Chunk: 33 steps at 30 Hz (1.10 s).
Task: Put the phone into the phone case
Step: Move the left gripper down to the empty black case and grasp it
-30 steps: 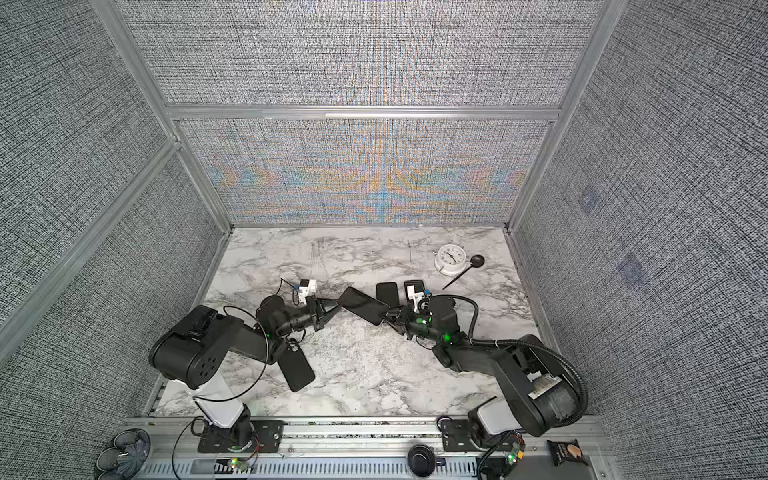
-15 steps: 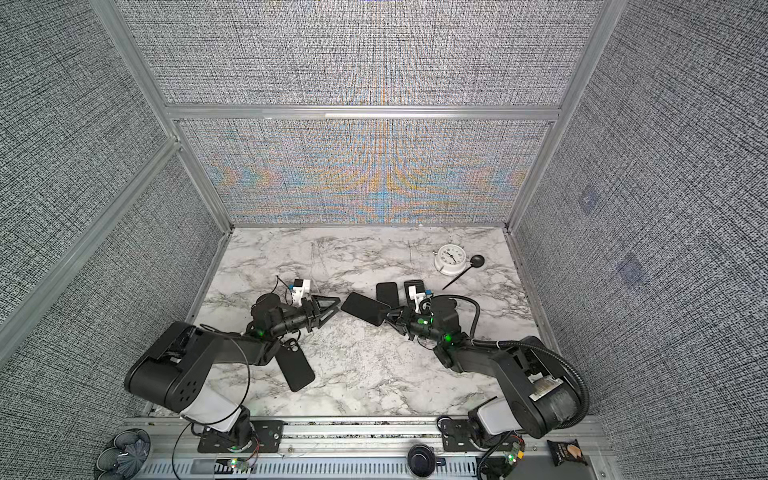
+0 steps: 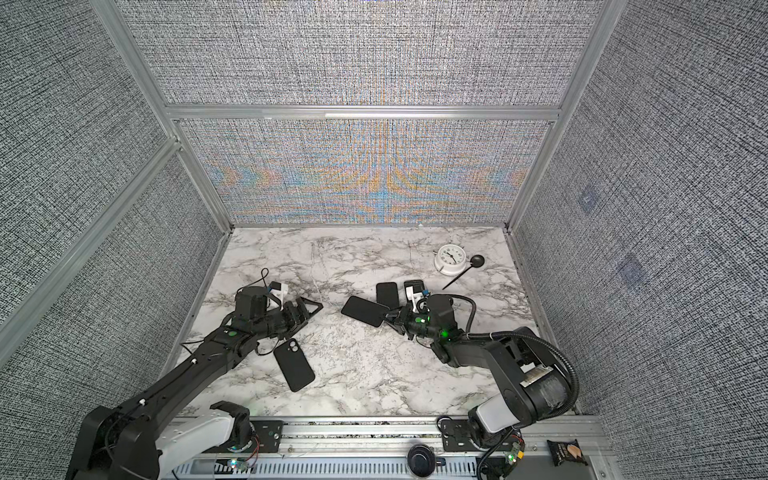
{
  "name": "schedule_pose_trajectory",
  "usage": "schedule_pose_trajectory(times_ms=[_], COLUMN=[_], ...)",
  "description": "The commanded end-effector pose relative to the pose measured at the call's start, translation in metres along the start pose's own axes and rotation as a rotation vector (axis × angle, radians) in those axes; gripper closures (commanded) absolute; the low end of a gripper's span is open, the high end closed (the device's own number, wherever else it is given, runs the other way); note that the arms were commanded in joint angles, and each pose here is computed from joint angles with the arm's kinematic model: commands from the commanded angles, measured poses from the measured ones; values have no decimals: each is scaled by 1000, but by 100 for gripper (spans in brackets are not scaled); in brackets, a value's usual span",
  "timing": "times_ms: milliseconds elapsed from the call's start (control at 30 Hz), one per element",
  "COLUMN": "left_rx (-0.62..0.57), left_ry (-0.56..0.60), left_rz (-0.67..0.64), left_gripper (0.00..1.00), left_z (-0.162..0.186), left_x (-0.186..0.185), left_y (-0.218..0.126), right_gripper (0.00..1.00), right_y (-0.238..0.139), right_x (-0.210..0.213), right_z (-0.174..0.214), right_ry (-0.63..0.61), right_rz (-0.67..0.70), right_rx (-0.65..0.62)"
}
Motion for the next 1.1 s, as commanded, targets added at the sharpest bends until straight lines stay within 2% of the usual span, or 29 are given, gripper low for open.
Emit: schedule_pose_trajectory(times_ms=[0, 267, 400, 633, 800, 933, 1067], left_rx=[176, 261, 278, 296, 293, 262, 260], left_ry=[-63, -74, -110, -155, -168, -179, -197], left_rz=[-199, -373, -370, -476, -403, -308, -269], left_gripper=[10, 12, 11, 11, 8, 8, 8], left_z=[30, 44, 52, 64, 71, 75, 77], left_x=[21, 26, 27, 39, 46, 48, 50], left_y=[-10, -34, -33, -33, -20, -11, -5], right_gripper=[96, 96, 97, 97, 97, 97, 97], right_y=[3, 8, 8, 8, 10, 12, 12], right_x=[7, 3, 3, 3, 2, 2, 1], right_z=[0, -1, -1, 0, -1, -2, -1], right_ry=[-49, -58, -62, -70, -66, -58, -60], right_rz=[-28, -8, -6, 9, 10, 2, 3], right_rx=[37, 56, 58, 64, 71, 82, 82])
Point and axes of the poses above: each gripper's point midway between its finger pads, its own y axis out along the fingers, its own x axis along the line the jaws close on, z = x × y, the point moved 10 cm from there along -y, back along the fingers, and after that the axes turned 15 degrees about y, right-handed, at the moved point
